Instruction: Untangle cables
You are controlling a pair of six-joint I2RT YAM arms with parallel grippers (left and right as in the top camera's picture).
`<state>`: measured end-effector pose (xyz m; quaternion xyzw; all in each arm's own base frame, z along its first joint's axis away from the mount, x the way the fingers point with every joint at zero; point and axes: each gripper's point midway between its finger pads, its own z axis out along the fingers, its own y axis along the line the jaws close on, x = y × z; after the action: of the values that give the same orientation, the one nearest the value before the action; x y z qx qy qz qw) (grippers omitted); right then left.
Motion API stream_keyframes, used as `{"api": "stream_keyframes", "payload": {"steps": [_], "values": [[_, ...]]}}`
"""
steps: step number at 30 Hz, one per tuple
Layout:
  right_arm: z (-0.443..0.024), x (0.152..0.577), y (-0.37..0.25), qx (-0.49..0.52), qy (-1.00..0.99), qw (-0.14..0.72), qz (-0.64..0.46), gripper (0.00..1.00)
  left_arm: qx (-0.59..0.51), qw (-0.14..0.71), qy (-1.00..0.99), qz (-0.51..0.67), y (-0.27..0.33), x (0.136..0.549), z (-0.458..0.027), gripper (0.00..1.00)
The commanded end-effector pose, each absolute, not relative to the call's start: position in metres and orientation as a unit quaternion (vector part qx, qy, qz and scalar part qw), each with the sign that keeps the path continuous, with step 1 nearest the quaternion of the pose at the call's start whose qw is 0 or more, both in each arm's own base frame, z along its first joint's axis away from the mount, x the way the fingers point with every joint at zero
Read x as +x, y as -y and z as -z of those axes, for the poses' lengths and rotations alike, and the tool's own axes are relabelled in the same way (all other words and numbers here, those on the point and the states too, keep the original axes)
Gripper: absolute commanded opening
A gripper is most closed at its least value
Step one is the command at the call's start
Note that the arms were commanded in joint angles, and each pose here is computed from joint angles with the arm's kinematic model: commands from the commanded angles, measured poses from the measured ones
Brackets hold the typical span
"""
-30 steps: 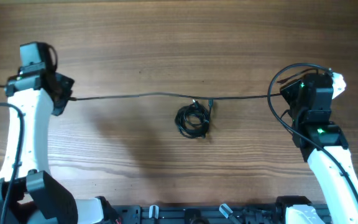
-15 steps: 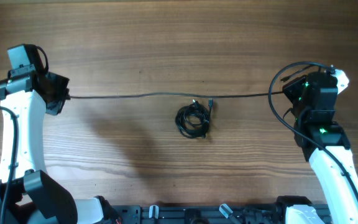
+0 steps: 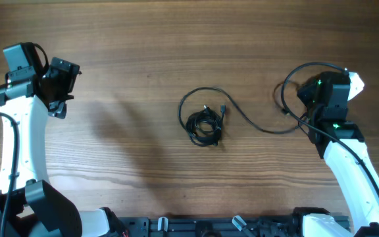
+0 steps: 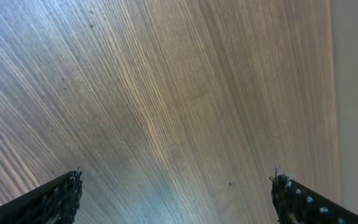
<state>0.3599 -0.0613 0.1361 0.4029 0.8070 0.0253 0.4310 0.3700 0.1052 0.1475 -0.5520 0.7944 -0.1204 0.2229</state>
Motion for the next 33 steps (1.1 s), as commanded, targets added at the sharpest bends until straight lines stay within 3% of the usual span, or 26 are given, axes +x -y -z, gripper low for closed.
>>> {"api": "stream_keyframes", "payload": {"steps": [1, 4, 6, 7, 9, 12, 14, 17, 19, 23, 28, 30, 32, 33], "values": [[-0.146, 0.361, 0.068, 0.376, -0.813, 0.445, 0.005, 0.99, -0.55, 0.229, -0.795, 0.117, -0.107, 0.367, -0.155, 1.0], [-0.159, 0.366, 0.052, 0.345, -0.828, 0.441, -0.034, 0.99, -0.55, 0.22, -0.797, 0.115, -0.105, 0.364, -0.153, 1.0], [-0.172, 0.378, -0.002, 0.261, -0.848, 0.427, -0.173, 1.0, -0.551, 0.215, -0.798, 0.113, -0.104, 0.362, -0.151, 1.0], [-0.175, 0.378, -0.025, 0.24, -0.849, 0.408, -0.235, 0.99, -0.552, 0.212, -0.799, 0.113, -0.104, 0.36, -0.151, 1.0], [-0.152, 0.367, -0.053, 0.289, -0.851, 0.32, -0.301, 0.99, -0.552, 0.207, -0.8, 0.112, -0.102, 0.359, -0.149, 1.0], [-0.116, 0.357, -0.073, 0.264, -0.884, 0.264, -0.281, 0.99, -0.552, 0.206, -0.8, 0.111, -0.102, 0.358, -0.149, 1.0], [-0.085, 0.353, -0.099, 0.11, -0.93, 0.257, -0.24, 0.97, -0.553, 0.205, -0.8, 0.111, -0.102, 0.357, -0.149, 1.0], [-0.046, 0.351, -0.092, 0.097, -0.953, 0.231, -0.172, 0.99, -0.553, 0.201, -0.801, 0.109, -0.101, 0.356, -0.148, 1.0], [-0.038, 0.352, -0.099, 0.02, -0.957, 0.235, -0.168, 0.92, -0.554, 0.199, -0.801, 0.109, -0.101, 0.355, -0.148, 1.0], [-0.035, 0.347, -0.111, -0.184, -0.943, 0.258, -0.097, 0.91, -0.554, 0.199, -0.801, 0.109, -0.101, 0.355, -0.148, 1.0], [-0.016, 0.341, -0.116, -0.276, -0.93, 0.24, -0.034, 0.86, -0.554, 0.199, -0.801, 0.109, -0.101, 0.355, -0.148, 1.0], [-0.003, 0.334, -0.122, -0.285, -0.932, 0.219, -0.043, 0.81, -0.554, 0.199, -0.801, 0.109, -0.101, 0.355, -0.148, 1.0], [0.009, 0.332, -0.121, -0.285, -0.935, 0.205, -0.043, 0.6, -0.554, 0.199, -0.801, 0.109, -0.101, 0.355, -0.148, 1.0], [0.013, 0.331, -0.12, -0.285, -0.936, 0.201, -0.04, 0.56, -0.554, 0.199, -0.801, 0.109, -0.101, 0.355, -0.148, 1.0]]}}
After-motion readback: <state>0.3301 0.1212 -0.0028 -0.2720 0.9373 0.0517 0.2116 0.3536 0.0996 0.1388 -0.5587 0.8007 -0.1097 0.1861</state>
